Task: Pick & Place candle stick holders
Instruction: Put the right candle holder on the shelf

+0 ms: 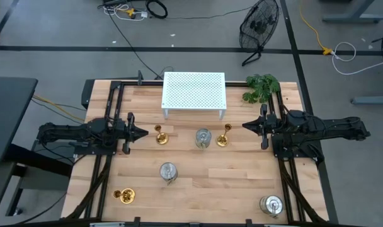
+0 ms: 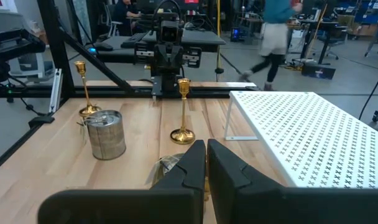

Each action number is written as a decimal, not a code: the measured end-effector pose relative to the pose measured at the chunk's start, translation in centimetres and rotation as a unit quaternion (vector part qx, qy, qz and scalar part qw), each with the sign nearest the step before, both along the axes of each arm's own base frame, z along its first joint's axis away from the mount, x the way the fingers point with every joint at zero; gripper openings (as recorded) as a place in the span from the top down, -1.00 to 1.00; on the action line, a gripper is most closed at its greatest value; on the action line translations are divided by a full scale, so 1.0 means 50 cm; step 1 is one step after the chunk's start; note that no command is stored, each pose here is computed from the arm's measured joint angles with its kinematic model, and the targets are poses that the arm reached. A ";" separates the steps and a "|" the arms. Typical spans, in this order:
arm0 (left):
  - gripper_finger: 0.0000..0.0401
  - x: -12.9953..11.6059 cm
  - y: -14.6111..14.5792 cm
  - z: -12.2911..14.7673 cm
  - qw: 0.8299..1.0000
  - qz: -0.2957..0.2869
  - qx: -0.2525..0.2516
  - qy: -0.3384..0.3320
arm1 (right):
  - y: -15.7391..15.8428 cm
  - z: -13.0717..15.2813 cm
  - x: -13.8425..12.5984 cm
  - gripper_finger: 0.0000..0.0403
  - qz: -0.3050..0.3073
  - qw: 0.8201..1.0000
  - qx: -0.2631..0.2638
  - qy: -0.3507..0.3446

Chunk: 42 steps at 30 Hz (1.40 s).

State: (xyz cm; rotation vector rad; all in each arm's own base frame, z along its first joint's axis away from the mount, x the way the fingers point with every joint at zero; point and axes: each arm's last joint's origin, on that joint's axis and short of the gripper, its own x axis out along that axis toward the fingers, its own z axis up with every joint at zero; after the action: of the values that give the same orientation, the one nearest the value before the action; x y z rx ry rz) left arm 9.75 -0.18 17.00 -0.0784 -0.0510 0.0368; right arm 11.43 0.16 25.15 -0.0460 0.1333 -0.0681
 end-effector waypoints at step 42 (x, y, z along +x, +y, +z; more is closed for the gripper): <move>0.84 0.000 0.000 0.000 1.000 0.000 0.000 0.000 | 0.004 0.064 0.021 0.90 0.022 0.999 0.029 0.013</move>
State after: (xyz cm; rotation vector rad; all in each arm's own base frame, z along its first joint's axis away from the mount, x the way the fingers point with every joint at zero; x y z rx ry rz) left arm 9.75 -0.18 16.99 -0.0784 -0.0504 0.0370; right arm 12.49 0.36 28.37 0.0090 0.1598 -0.0197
